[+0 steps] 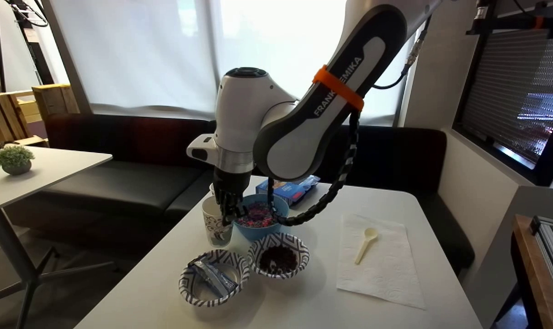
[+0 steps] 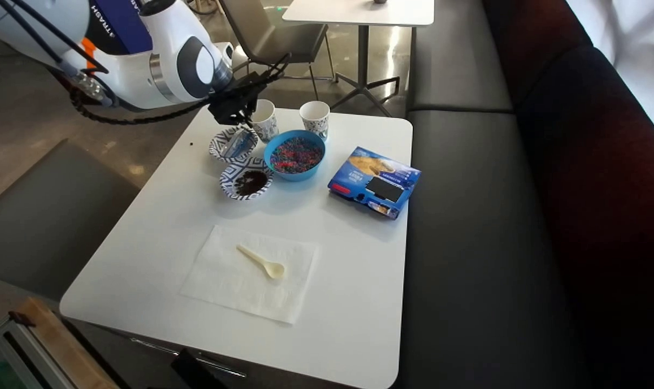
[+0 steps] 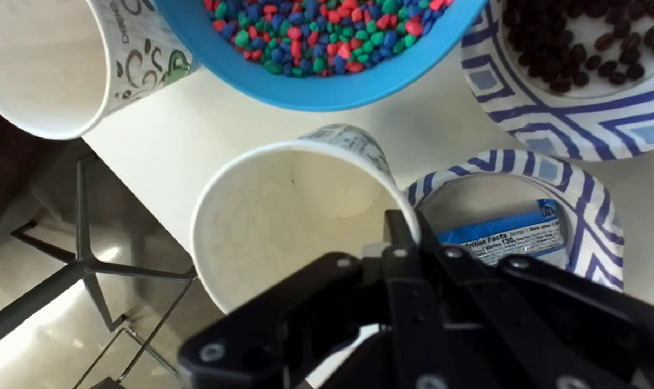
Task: Empty the contents of the cup on the right into the empty bowl
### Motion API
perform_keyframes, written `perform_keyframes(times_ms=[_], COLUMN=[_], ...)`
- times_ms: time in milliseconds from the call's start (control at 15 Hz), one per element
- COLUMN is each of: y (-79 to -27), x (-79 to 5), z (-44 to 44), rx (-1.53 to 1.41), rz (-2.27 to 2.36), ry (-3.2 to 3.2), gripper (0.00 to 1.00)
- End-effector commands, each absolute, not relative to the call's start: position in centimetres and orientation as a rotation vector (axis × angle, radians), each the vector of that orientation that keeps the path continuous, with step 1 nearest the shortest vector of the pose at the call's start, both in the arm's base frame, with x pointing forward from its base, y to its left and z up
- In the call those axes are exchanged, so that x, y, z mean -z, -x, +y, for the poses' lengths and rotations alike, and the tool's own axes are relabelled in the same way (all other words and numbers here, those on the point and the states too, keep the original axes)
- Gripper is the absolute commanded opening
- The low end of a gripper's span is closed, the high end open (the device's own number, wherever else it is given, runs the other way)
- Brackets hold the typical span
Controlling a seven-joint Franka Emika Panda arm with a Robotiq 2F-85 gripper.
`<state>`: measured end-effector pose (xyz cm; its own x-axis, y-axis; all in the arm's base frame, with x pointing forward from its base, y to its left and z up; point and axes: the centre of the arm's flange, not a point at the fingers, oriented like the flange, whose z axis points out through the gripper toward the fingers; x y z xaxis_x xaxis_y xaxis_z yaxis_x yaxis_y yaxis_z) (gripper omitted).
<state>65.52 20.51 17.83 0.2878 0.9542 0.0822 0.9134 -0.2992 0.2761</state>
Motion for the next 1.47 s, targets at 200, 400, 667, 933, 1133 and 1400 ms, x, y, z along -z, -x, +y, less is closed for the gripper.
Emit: perform_keyframes(times_ms=[200, 400, 667, 933, 1133, 1400], y=[-67.5, -66.8, -62.9, -59.5, -57.1, -53.0], x=[-16.8, -18.6, -24.4, -30.9, -34.4, -37.0], z=[21.7, 21.7, 21.1, 18.1, 13.9, 7.2], rx=[-0.197, -0.167, -0.070, -0.136, -0.183, -0.205], rz=[1.767, 1.728, 1.634, 1.388, 1.157, 0.828], ry=[-2.398, -2.434, -2.582, -2.803, -2.897, -2.970], gripper=[0.20, 0.43, 0.73, 0.99, 1.00, 1.00])
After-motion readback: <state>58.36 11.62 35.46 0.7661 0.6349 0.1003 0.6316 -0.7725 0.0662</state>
